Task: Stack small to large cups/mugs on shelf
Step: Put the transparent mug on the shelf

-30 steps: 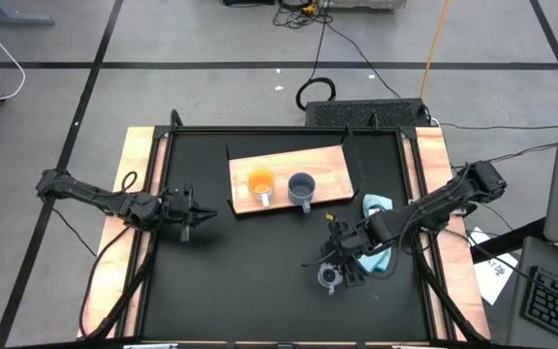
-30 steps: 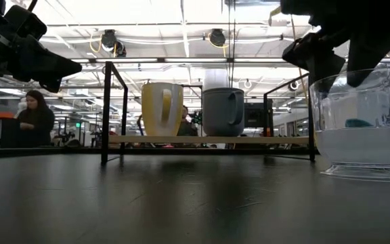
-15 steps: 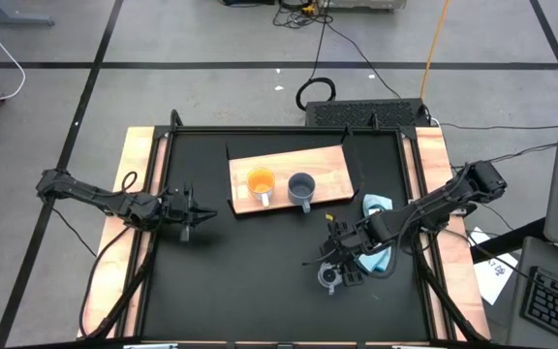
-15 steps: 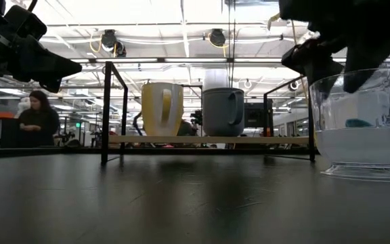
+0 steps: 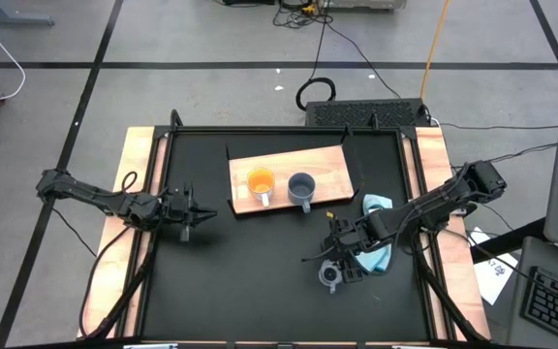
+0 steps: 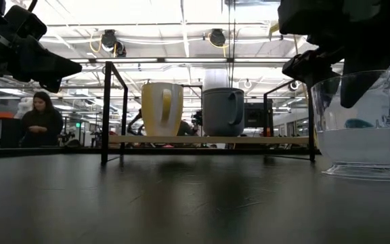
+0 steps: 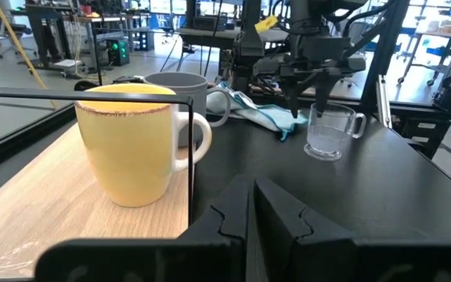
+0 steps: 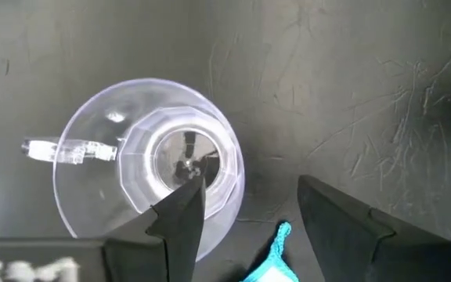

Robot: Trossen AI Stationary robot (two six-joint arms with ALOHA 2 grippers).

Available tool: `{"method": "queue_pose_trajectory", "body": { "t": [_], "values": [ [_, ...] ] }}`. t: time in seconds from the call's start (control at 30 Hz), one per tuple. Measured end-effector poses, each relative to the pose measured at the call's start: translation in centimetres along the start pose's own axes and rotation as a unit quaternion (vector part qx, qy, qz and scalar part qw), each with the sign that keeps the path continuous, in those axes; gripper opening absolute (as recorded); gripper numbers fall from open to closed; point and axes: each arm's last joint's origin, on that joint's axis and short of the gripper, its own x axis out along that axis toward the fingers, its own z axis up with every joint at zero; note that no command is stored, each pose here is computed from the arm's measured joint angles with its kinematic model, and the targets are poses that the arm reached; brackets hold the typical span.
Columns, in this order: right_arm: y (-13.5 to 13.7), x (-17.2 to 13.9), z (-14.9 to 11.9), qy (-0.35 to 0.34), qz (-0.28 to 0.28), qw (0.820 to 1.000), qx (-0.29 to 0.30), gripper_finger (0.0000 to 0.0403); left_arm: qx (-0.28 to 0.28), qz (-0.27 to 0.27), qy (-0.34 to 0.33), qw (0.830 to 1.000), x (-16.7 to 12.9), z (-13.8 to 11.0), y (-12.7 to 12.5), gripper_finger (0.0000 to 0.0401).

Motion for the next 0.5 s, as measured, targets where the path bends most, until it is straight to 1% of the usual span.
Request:
{"method": "queue_pose_trajectory", "body": {
  "t": [0.07, 0.17, 0.47, 0.5],
  "values": [
    [-0.04, 0.00, 0.10, -0.005, 0.000, 1.000, 0.001, 0.0183, 0.000, 0.000, 0.000, 1.000, 0.00, 0.00, 0.00, 0.0026],
    [-0.04, 0.00, 0.34, -0.017, 0.002, 1.000, 0.002, 0.0151, 0.000, 0.000, 0.000, 1.000, 0.00, 0.00, 0.00, 0.0026],
    [-0.57, -0.03, 0.63, -0.027, 0.000, 0.999, 0.017, 0.0019, 0.001, 0.000, 0.003, 1.000, 0.00, -0.06, 0.01, 0.0026],
    [-0.67, -0.03, 0.66, -0.027, 0.000, 0.999, 0.019, 0.0010, 0.001, 0.000, 0.003, 1.000, 0.00, -0.06, 0.01, 0.0026]
  ]
}}
